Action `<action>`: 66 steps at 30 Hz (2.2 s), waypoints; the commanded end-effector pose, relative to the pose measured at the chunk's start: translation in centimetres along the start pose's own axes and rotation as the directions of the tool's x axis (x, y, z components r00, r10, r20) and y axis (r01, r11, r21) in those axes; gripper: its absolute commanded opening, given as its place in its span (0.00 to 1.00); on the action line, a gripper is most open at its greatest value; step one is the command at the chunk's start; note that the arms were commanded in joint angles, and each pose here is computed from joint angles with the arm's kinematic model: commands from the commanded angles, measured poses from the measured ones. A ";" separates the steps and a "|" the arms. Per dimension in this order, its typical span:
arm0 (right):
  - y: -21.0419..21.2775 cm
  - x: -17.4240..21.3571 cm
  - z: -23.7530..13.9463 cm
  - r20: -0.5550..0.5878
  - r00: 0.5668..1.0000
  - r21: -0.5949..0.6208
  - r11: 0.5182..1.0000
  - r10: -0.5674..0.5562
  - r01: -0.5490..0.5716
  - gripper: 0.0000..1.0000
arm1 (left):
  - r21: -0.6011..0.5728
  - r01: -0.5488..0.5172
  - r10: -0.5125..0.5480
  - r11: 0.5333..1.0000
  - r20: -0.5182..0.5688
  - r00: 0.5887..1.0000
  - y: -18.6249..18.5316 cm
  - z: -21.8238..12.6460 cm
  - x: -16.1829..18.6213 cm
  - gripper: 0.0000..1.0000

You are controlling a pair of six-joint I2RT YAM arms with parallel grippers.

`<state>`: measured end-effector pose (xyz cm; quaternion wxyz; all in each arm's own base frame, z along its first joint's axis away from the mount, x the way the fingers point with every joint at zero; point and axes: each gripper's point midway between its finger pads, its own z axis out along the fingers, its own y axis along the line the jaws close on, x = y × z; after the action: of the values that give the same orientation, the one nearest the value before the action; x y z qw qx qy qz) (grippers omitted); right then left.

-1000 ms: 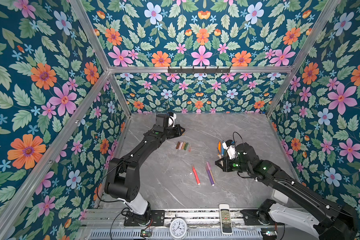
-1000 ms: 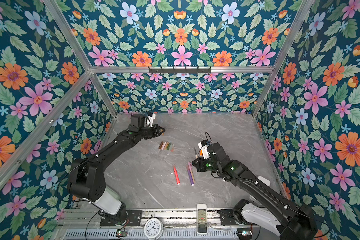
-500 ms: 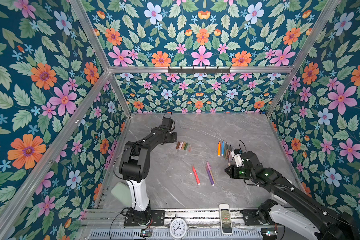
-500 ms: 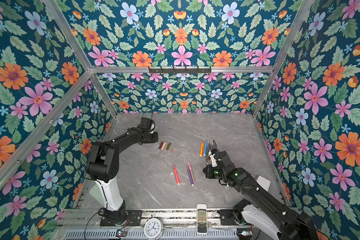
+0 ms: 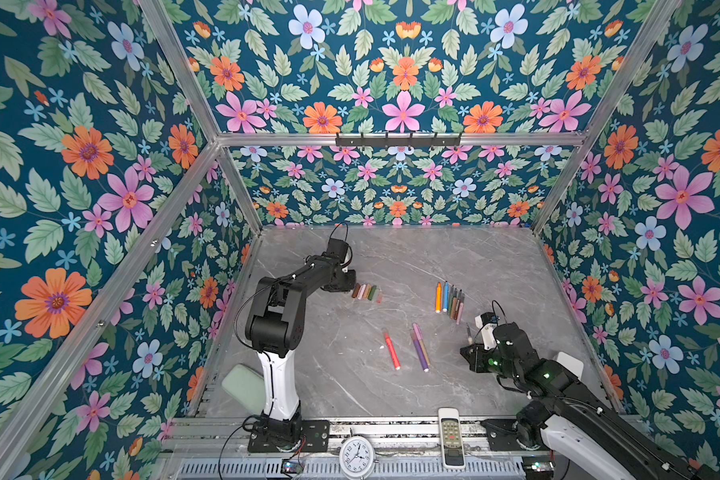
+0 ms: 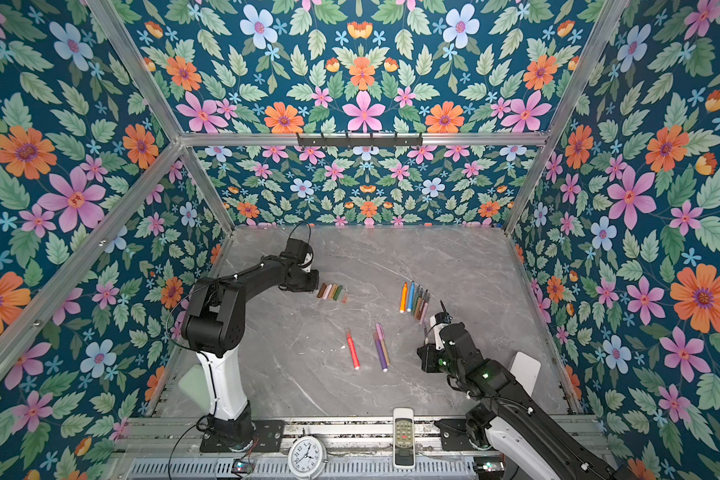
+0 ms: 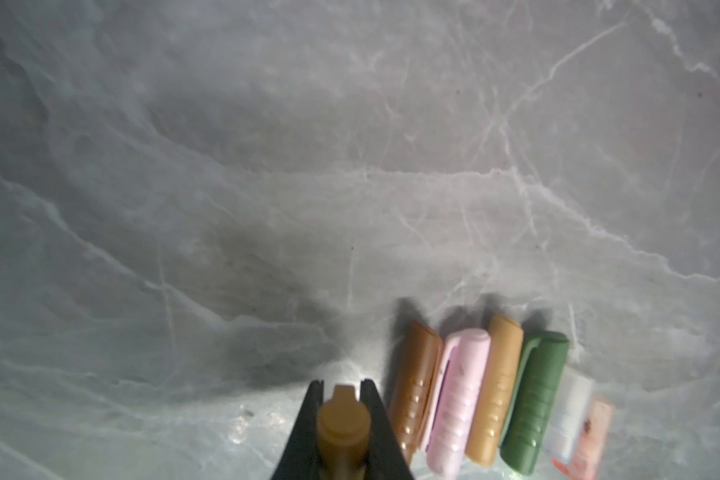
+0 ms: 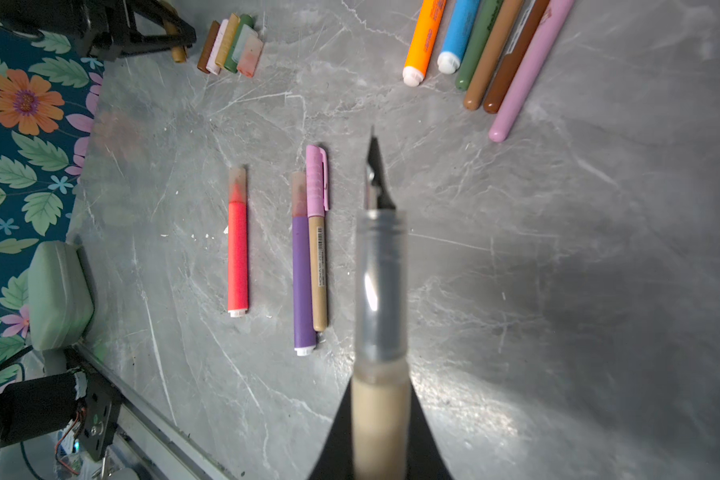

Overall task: Open the pen caps
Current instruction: 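Lower the gold cap beside the cap row while right holds the tan pen, then open the left gripper to release the gold cap and lift it away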

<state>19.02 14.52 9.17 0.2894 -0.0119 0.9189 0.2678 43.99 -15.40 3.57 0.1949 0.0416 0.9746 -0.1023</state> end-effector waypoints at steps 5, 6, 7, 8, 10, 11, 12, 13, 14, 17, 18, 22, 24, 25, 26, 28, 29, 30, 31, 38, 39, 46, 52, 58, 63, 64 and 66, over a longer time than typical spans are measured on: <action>0.5 -0.3 0.0 0.015 1.000 -0.025 1.000 -0.016 0.017 0.00 | 0.037 0.017 -0.016 0.999 -0.017 1.000 -0.5 0.3 0.6 0.07; 0.5 -0.2 0.0 0.012 1.000 -0.029 0.999 -0.017 0.017 0.00 | 0.036 0.017 -0.016 0.999 -0.019 1.000 -0.5 0.4 0.7 0.08; 0.5 -0.2 0.0 0.013 1.000 -0.033 0.999 -0.018 0.019 0.00 | 0.036 0.016 -0.015 0.999 -0.020 1.000 -0.5 0.5 0.7 0.11; 0.6 -0.1 -0.1 0.014 1.000 -0.036 0.999 -0.019 0.019 0.00 | 0.035 0.016 -0.016 0.999 -0.022 1.000 -0.4 0.6 0.7 0.14; 0.6 -0.1 -0.2 0.022 1.000 -0.042 0.999 -0.021 0.022 0.00 | 0.033 0.019 -0.018 0.999 -0.025 1.000 -0.4 0.8 0.7 0.17; 0.7 -0.2 -0.3 0.027 0.999 -0.046 0.999 -0.022 0.023 0.00 | 0.033 0.018 -0.017 0.999 -0.026 1.000 -0.4 0.9 0.8 0.18; 0.7 -0.2 -0.3 0.030 0.999 -0.048 0.999 -0.022 0.024 0.00 | 0.033 0.018 -0.017 0.999 -0.028 0.999 -0.4 1.0 0.8 0.20; 0.7 -0.2 -0.4 0.032 0.999 -0.051 0.998 -0.023 0.024 0.00 | 0.030 0.019 -0.018 0.999 -0.030 0.999 -0.3 1.1 0.8 0.21; 0.7 -0.2 -0.4 0.034 0.999 -0.053 0.998 -0.023 0.025 0.00 | 0.029 0.018 -0.018 0.999 -0.027 0.999 -0.3 1.0 0.7 0.21; 0.8 -0.1 -0.4 0.030 0.999 -0.056 0.998 -0.023 0.025 0.00 | 0.024 0.018 -0.017 1.000 -0.024 1.000 -0.3 1.1 0.3 0.23; 0.8 -0.1 -0.4 0.030 0.999 -0.056 0.998 -0.024 0.026 0.00 | 0.019 0.017 -0.017 1.000 -0.023 1.000 -0.2 1.1 0.2 0.25; 0.8 -0.1 -0.3 0.029 0.999 -0.056 0.998 -0.024 0.025 0.00 | 0.021 0.017 -0.017 1.000 -0.013 1.000 -0.4 0.9 -0.5 0.29; 0.8 0.0 -0.3 0.025 0.999 -0.057 0.998 -0.024 0.026 0.00 | 0.023 0.019 -0.018 1.000 -0.005 1.000 -0.5 0.6 -0.9 0.30; 0.8 -0.1 -0.3 0.026 0.999 -0.057 0.998 -0.024 0.026 0.00 | 0.025 0.019 -0.019 1.000 0.000 1.000 -0.6 0.4 -1.0 0.32; 0.8 -0.1 -0.3 0.025 0.999 -0.057 0.998 -0.025 0.026 0.00 | 0.029 0.021 -0.021 0.999 0.006 1.000 -0.7 0.2 -1.2 0.33; 0.9 -0.1 -0.3 0.025 0.999 -0.057 0.998 -0.026 0.027 0.00 | 0.034 0.022 -0.023 0.999 0.022 0.999 -0.9 -0.5 -1.6 0.34; 0.9 -0.1 -0.2 0.025 0.999 -0.057 0.998 -0.026 0.027 0.00 | 0.035 0.024 -0.025 0.999 0.027 0.999 -0.9 -0.7 -1.7 0.34; 0.8 -0.1 -0.2 0.023 0.999 -0.056 0.998 -0.025 0.027 0.00 | 0.036 0.024 -0.025 0.999 0.037 0.999 -1.0 -1.1 -1.9 0.35; 0.8 -0.1 -0.2 0.021 0.999 -0.055 0.998 -0.025 0.026 0.00 | 0.036 0.024 -0.026 0.999 0.047 0.999 -1.1 -1.5 -2.2 0.35; 0.8 -0.1 0.0 0.013 1.000 -0.053 0.998 -0.027 0.027 0.00 | -0.014 0.019 -0.018 1.000 0.046 0.999 -0.1 -1.8 -1.8 0.00; 0.8 0.0 0.0 0.011 1.000 -0.052 0.998 -0.026 0.027 0.00 | -0.026 0.012 -0.011 1.000 0.035 0.999 0.1 -1.6 -1.5 0.00; 0.8 -0.1 0.0 0.013 1.000 -0.053 0.998 -0.027 0.027 0.00 | -0.059 -0.001 0.000 0.998 -0.002 1.000 0.9 -0.6 -0.2 0.01; 0.9 -0.1 0.1 0.012 1.000 -0.052 0.998 -0.027 0.028 0.00 | -0.029 0.002 -0.003 1.000 -0.010 1.000 0.4 -0.2 -0.3 0.09; 0.8 -0.1 0.0 0.016 1.000 -0.053 0.998 -0.027 0.027 0.00 | -0.009 -0.001 0.001 1.000 -0.026 1.000 0.0 0.3 -0.1 0.12; 0.8 -0.1 0.0 0.017 1.000 -0.051 0.998 -0.027 0.028 0.00 | -0.001 -0.003 0.003 1.000 -0.033 0.999 -0.2 0.4 0.1 0.12; 0.8 -0.1 0.0 0.018 0.999 -0.052 0.998 -0.028 0.028 0.00 | 0.001 -0.003 0.003 1.000 -0.034 0.999 -0.2 0.4 0.1 0.12; 0.8 -0.1 0.0 0.017 0.999 -0.052 0.998 -0.027 0.028 0.00 | 0.002 -0.002 0.002 1.000 -0.033 0.999 -0.3 0.4 0.1 0.12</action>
<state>18.55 15.08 9.13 0.2866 -0.0231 0.9136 0.2874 44.23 -15.69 3.28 0.1843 0.0399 0.9769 -0.1004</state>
